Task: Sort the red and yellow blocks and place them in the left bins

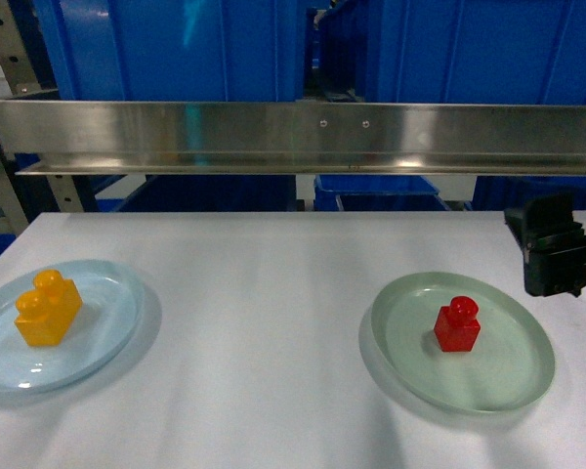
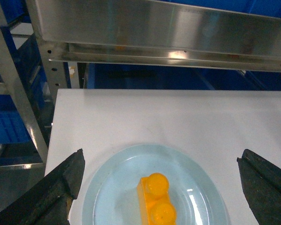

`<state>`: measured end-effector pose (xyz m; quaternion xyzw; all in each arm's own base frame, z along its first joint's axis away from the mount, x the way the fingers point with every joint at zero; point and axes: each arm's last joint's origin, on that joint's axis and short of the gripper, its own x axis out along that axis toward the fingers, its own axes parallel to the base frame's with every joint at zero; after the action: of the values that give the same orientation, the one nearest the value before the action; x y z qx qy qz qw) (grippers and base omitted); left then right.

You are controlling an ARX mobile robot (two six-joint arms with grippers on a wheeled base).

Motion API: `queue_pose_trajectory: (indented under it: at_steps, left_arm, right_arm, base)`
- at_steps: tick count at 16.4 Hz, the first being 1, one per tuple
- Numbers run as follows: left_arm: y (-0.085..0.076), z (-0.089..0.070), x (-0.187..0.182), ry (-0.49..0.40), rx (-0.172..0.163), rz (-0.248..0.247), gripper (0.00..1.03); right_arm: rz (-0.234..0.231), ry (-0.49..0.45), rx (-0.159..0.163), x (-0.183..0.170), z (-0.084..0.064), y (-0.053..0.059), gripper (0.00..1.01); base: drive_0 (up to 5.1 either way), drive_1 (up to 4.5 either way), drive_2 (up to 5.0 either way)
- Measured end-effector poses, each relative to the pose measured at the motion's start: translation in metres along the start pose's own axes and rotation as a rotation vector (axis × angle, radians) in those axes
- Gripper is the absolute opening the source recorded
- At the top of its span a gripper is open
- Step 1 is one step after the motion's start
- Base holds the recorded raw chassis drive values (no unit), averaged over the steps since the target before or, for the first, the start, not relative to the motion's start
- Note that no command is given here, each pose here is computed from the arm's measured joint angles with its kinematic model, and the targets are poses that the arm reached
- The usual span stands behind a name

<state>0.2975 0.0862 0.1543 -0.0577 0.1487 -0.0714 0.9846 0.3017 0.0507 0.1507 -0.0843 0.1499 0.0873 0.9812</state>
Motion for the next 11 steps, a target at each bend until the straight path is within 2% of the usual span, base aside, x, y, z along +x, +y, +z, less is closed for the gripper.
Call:
queue_pose_trajectory:
  at_steps: [1,3,7,11]
  left_arm:
    - [0.001,-0.004,0.008,-0.002,0.018,0.013,0.98]
    - [0.002,-0.008,0.013,-0.006,0.041,0.039,0.98]
    - [0.004,-0.014,0.018,0.018,0.037,0.074,0.98]
    - [0.005,-0.014,0.018,0.013,0.045,0.083,0.98]
  right_arm:
    - [-0.004,0.023,-0.011,0.008,-0.007,0.002,0.98]
    - [-0.001,0.031,-0.017,0.012,-0.012,0.004,0.98]
    - [-0.004,0.055,-0.022,0.016,-0.02,0.007,0.98]
    - [-0.008,0.048,-0.021,0.016,-0.018,0.007,0.98]
  base:
    - [0.0,0.0,0.0]
    - [0.0,0.0,0.0]
    - [0.0,0.0,0.0]
    - [0.0,0.0,0.0]
